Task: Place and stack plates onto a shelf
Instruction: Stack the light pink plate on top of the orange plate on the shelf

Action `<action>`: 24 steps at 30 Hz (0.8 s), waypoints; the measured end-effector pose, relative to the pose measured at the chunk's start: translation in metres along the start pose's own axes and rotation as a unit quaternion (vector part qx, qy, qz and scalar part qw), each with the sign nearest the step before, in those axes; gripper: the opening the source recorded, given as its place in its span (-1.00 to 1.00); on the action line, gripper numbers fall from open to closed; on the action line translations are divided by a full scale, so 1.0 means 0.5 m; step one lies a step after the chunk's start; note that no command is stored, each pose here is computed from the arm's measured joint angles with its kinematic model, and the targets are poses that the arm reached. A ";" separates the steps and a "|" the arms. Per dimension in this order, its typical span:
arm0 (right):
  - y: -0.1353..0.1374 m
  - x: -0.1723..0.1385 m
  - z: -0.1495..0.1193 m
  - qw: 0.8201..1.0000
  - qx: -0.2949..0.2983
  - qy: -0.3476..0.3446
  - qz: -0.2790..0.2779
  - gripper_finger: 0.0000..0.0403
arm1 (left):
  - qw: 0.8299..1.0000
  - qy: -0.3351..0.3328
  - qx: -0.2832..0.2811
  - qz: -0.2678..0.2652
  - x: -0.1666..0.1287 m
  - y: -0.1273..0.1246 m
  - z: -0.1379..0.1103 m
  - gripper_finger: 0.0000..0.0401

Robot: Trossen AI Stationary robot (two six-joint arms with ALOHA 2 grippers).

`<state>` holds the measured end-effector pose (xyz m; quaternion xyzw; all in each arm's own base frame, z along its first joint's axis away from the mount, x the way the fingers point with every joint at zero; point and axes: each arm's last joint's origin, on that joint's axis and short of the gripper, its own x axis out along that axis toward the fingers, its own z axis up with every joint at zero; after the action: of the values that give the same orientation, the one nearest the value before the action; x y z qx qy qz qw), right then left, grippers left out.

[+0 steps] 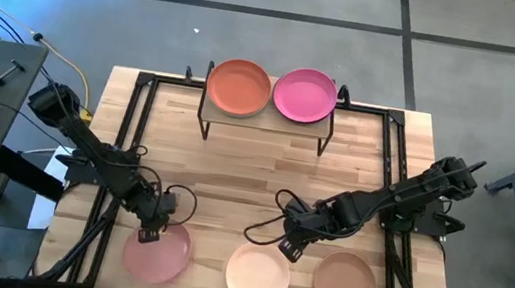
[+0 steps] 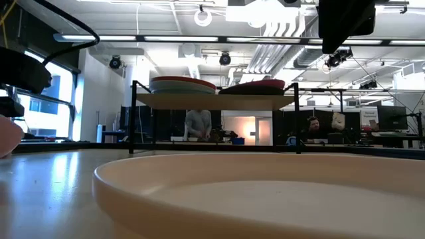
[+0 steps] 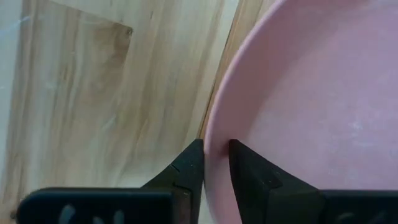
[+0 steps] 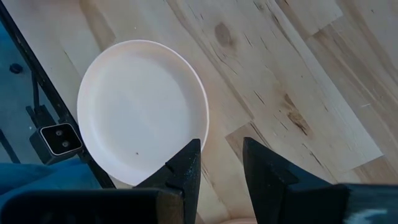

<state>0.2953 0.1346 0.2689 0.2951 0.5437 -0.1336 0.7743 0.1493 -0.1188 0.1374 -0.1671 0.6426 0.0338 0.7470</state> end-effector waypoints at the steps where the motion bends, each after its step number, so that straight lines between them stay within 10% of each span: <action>1: 0.000 0.000 0.000 1.000 0.000 0.000 0.000 -0.51 | 1.000 0.000 0.000 -0.001 0.001 -0.001 0.001 -0.74; 24: -0.001 0.000 0.002 1.000 -0.002 -0.020 -0.011 -0.51 | 0.993 -0.064 -0.072 -0.071 -0.071 0.007 0.011 -1.00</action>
<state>0.2958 0.1335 0.2691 0.2851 0.5318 -0.1467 0.7838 0.1475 -0.1081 0.1717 -0.2632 0.5757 0.0376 0.7732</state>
